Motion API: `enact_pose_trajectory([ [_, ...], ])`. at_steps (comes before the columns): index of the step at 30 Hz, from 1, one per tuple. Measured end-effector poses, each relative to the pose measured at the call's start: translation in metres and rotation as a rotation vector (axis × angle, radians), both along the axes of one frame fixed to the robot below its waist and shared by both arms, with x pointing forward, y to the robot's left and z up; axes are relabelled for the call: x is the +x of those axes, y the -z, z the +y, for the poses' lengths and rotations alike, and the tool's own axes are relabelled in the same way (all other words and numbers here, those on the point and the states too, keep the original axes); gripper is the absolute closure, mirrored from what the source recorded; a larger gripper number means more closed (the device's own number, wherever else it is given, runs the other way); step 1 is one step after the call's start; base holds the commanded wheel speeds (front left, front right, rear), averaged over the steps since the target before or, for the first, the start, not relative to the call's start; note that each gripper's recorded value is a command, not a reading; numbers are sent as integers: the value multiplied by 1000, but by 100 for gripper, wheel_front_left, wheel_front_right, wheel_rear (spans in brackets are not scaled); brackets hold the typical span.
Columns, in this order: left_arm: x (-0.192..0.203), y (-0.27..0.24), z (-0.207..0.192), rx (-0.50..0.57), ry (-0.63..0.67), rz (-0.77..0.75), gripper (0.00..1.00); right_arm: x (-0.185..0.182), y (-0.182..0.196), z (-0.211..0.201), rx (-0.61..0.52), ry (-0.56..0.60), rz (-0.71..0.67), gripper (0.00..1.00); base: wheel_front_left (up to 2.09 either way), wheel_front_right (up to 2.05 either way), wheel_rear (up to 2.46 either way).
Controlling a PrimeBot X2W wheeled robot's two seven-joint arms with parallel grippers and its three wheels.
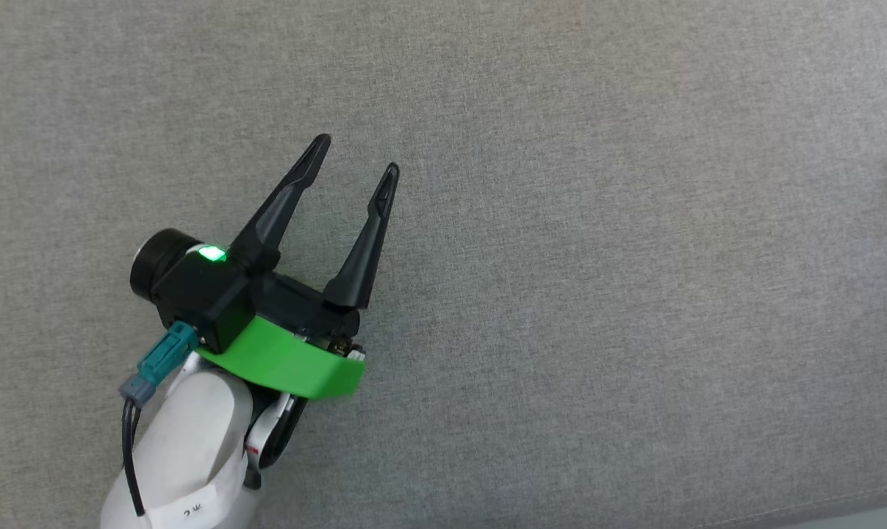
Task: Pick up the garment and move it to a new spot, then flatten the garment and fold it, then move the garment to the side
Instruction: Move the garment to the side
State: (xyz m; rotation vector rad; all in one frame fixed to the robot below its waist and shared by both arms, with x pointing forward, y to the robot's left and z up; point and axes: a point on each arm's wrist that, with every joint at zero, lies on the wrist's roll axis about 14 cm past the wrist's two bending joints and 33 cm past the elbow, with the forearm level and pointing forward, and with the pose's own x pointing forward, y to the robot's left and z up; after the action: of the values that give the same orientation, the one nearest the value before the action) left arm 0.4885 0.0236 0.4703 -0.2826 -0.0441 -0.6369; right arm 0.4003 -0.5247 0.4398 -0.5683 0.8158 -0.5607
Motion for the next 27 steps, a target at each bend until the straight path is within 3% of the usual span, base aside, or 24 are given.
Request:
enact_pose_trajectory([
  [9, -30, -16, 31, -17, -127, 41, 0, 50, -90, 71, 17, -237, -337, 0, 0, 0, 0],
  [12, -43, -17, 47, -32, -184, 77, 0, 57, -117, 108, 78, -330, -470, 0, 0, 0, 0],
  [13, -54, -25, 63, -16, -235, 63, 0, 55, -139, 146, 152, -415, -590, 0, 0, 0, 0],
  [17, -68, -39, 84, -8, -304, 35, 0, 47, -164, 199, 266, -529, -743, 0, 0, 0, 0],
  [18, -80, -47, 96, -12, -344, 22, 0, 38, -176, 237, 344, -609, -832, 0, 0, 0, 0],
  [27, -114, -64, 133, -20, -476, -27, 0, 8, -167, 323, 593, -733, -960, 0, 0, 0, 0],
])
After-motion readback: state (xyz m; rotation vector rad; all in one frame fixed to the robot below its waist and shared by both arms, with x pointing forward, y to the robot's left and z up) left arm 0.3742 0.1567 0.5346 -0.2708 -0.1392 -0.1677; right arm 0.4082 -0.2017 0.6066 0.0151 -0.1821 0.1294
